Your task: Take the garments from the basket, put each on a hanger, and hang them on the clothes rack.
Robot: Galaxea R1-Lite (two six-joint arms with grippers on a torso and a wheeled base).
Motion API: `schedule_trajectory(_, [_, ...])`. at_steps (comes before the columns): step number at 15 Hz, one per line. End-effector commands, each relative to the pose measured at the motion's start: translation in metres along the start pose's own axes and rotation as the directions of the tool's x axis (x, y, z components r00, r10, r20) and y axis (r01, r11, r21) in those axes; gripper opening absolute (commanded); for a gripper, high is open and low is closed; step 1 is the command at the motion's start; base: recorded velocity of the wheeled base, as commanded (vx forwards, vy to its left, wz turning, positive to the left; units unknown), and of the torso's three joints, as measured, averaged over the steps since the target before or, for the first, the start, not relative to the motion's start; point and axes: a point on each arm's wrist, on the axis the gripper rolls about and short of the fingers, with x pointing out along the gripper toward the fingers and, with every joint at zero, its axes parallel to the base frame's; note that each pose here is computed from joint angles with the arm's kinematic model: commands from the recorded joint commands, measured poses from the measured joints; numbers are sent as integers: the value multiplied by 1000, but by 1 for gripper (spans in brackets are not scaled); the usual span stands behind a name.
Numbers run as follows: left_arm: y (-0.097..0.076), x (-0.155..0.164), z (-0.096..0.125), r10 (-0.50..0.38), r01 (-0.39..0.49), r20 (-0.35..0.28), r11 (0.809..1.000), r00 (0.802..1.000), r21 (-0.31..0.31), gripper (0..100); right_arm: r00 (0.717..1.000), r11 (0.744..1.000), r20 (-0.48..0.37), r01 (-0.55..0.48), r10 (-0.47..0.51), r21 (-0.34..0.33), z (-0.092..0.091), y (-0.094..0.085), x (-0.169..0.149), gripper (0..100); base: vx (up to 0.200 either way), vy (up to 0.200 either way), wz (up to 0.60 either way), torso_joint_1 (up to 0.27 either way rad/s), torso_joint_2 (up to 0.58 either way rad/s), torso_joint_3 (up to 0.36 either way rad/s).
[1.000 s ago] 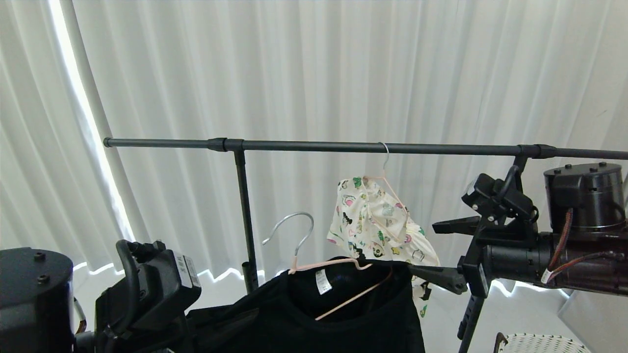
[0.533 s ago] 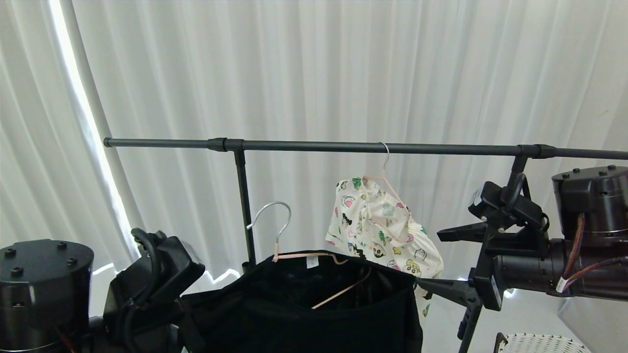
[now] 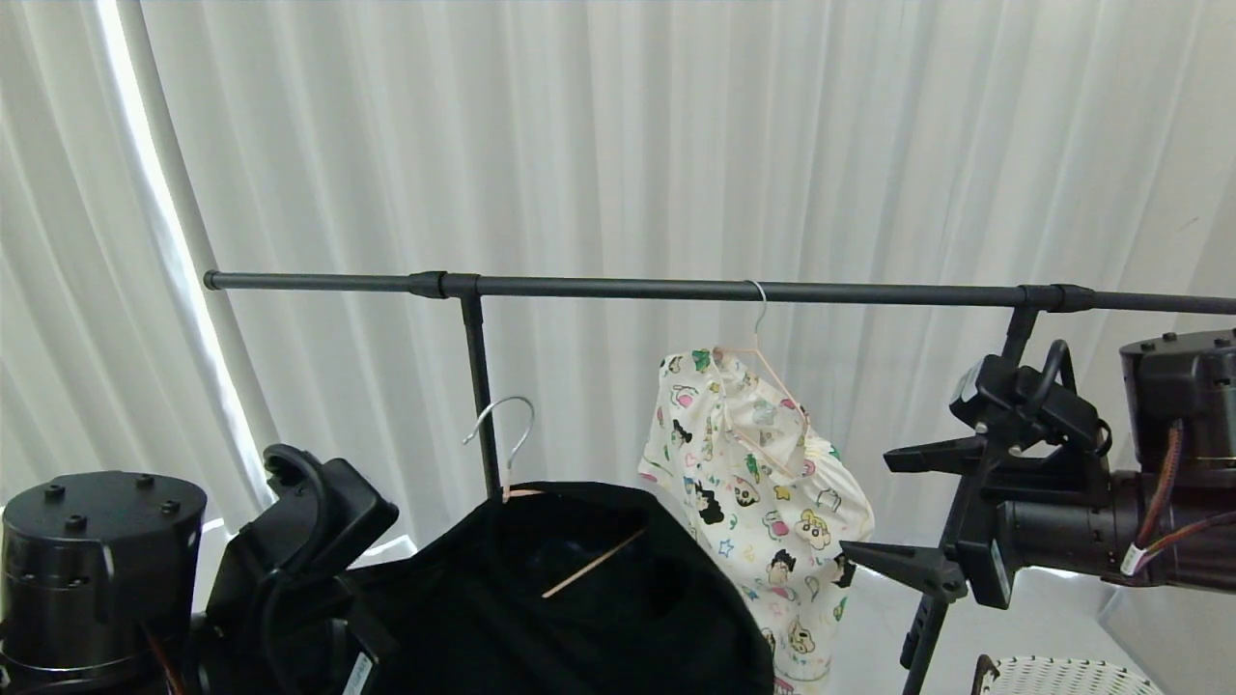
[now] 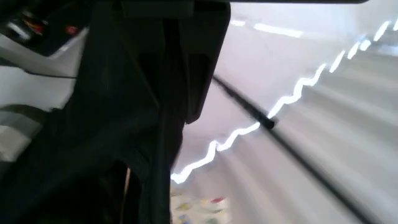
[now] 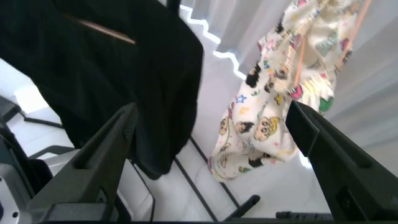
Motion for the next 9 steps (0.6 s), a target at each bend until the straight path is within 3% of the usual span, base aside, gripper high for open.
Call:
schedule_trajectory(1, [3, 1, -6, 21, -22, -29, 1000, 999, -13, 0, 999, 999, 4, 35, -35, 16, -3, -6, -8, 100, 0, 0, 0, 0, 0, 0])
schedule_trajectory(3, [2, 0, -3, 8, -8, -9, 1000, 1000, -15, 0, 999, 999, 13, 36, -36, 18, -3, -8, -10, 100, 0, 0, 0, 0, 0, 0])
schedule_trajectory(4, [-3, -2, 5, -46, 46, 39, 999, 998, 0, 0, 999, 999, 13, 30, -30, 13, -2, -7, -9, 100, 0, 0, 0, 0, 0, 0])
schedule_trajectory(7, [-10, -10, 17, -216, 209, 156, 976, 964, 57, 0, 1000, 997, 14, -22, 23, -72, -2, -1, -5, 100, 0, 0, 0, 0, 0, 0])
schedule_trajectory(9, [-14, -11, 20, -264, 254, 181, 964, 947, 79, 0, 998, 991, 17, -64, 66, -118, 1, 7, -2, 100, 0, 0, 0, 0, 0, 0])
